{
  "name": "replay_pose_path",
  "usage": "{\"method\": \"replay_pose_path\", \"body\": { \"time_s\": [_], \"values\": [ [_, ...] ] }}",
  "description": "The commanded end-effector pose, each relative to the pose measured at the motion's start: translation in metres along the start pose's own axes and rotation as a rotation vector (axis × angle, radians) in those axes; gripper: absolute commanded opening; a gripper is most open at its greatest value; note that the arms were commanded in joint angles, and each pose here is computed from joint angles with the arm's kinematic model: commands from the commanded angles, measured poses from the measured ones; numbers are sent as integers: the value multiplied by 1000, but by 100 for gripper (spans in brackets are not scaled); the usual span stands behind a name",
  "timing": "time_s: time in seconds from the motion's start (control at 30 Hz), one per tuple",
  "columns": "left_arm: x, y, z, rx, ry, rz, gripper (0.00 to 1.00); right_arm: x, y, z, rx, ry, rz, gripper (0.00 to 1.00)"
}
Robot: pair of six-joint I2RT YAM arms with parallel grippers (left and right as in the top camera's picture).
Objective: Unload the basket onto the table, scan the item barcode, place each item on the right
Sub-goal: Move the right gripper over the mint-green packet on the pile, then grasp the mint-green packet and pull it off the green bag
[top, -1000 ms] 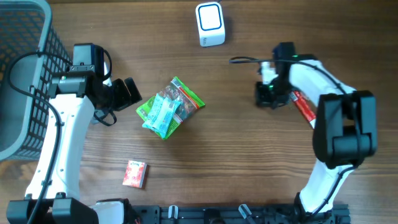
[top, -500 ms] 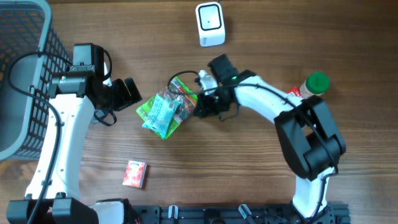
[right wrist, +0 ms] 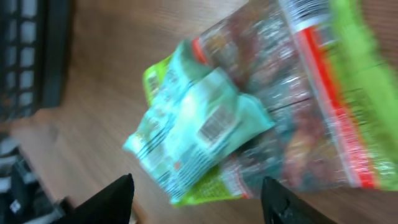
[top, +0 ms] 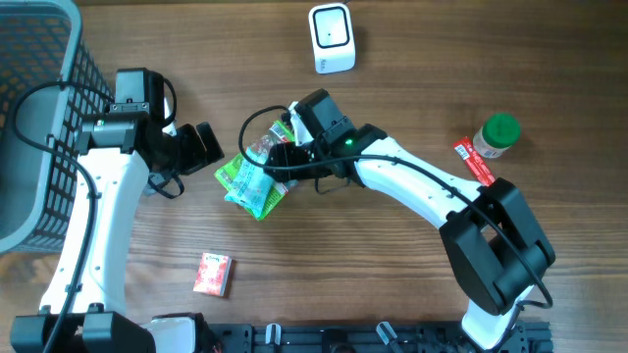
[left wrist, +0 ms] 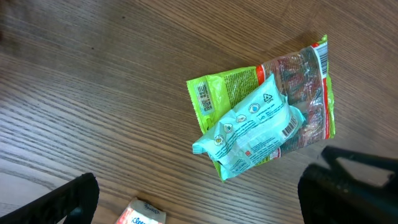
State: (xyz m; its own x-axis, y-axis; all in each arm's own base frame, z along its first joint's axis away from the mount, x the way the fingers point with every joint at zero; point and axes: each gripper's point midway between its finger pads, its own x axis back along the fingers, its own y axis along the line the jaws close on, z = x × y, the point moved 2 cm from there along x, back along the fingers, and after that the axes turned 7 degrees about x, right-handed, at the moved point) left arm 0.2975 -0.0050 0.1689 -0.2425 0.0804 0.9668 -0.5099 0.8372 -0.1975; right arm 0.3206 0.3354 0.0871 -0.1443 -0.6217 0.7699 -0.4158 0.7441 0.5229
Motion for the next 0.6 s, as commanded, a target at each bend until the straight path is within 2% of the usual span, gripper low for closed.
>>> {"method": "replay_pose_path", "body": {
  "time_s": [0.0,0.03,0.17,0.43,0.57],
  "values": [
    [0,0,0,-9,5,6,100,-2,-19,-7,-94,-51,99,66],
    [0,0,0,-9,5,6,100,-2,-19,-6,-109,-50,98,65],
    [0,0,0,-9,5,5,100,-7,-15,5,-176,-24,87,52],
    [0,0,0,-9,5,5,100,-19,10,17,-212,-14,52,47],
    [0,0,0,-9,5,6,100,-27,16,25,-289,-23,90,45]
  ]
}}
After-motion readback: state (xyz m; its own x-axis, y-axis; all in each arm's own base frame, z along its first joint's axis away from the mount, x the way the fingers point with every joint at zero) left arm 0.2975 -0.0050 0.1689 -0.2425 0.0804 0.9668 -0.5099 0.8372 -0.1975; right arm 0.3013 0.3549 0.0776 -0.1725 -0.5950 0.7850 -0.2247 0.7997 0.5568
